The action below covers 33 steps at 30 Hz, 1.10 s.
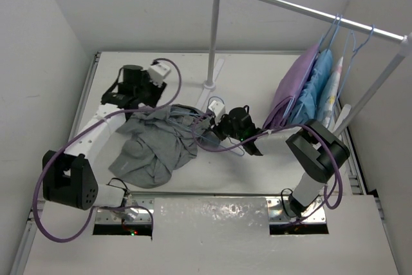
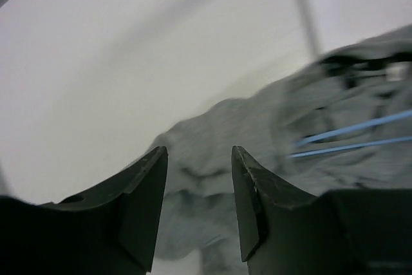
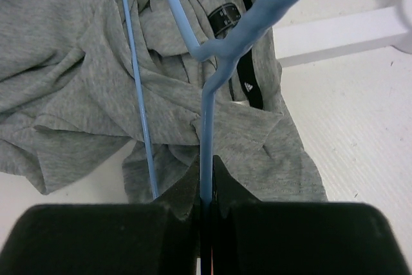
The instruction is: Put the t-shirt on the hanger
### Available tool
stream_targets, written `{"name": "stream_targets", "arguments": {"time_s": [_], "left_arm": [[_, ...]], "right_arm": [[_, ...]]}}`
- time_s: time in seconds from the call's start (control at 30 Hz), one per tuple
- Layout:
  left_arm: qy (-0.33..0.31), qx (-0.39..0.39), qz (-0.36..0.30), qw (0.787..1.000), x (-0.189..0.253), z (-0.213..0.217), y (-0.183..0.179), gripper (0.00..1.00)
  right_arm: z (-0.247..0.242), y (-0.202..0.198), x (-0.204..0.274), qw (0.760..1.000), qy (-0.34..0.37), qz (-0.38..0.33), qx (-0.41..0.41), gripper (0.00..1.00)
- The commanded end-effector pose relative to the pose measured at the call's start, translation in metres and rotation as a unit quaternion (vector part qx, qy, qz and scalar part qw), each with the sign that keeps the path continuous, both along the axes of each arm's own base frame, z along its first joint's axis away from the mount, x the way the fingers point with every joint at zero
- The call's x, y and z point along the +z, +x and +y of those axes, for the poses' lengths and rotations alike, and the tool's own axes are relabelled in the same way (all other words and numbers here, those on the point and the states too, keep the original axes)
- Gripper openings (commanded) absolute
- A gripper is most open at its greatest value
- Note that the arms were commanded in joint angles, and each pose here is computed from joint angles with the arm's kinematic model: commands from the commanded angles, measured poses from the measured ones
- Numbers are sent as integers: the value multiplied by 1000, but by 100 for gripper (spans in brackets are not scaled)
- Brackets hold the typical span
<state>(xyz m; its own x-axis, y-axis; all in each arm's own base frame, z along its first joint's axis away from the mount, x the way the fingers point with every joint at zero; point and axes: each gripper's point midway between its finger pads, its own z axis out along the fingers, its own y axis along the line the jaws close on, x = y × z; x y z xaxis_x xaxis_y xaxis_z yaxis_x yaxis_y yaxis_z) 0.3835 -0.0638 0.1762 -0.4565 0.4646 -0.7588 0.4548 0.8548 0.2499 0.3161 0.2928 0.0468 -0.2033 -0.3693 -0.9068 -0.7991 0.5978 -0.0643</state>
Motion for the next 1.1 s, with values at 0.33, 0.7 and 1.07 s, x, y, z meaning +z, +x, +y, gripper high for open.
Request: {"name": "stream_targets", "arguments": {"time_s": [0.33,0.7,1.07], "left_arm": [[-29,-50,70,996,-55,-87,36,53],[8,-52,89,995,-63,-75,21,0],[-59,-263,3,963,52,-134,-40,0]], "right_arm": [[20,7,17,999,16,-31,5,0],[17,12,12,1000,0,-25,-7,0],[28,14,76,987,-45,-146,49,0]]}}
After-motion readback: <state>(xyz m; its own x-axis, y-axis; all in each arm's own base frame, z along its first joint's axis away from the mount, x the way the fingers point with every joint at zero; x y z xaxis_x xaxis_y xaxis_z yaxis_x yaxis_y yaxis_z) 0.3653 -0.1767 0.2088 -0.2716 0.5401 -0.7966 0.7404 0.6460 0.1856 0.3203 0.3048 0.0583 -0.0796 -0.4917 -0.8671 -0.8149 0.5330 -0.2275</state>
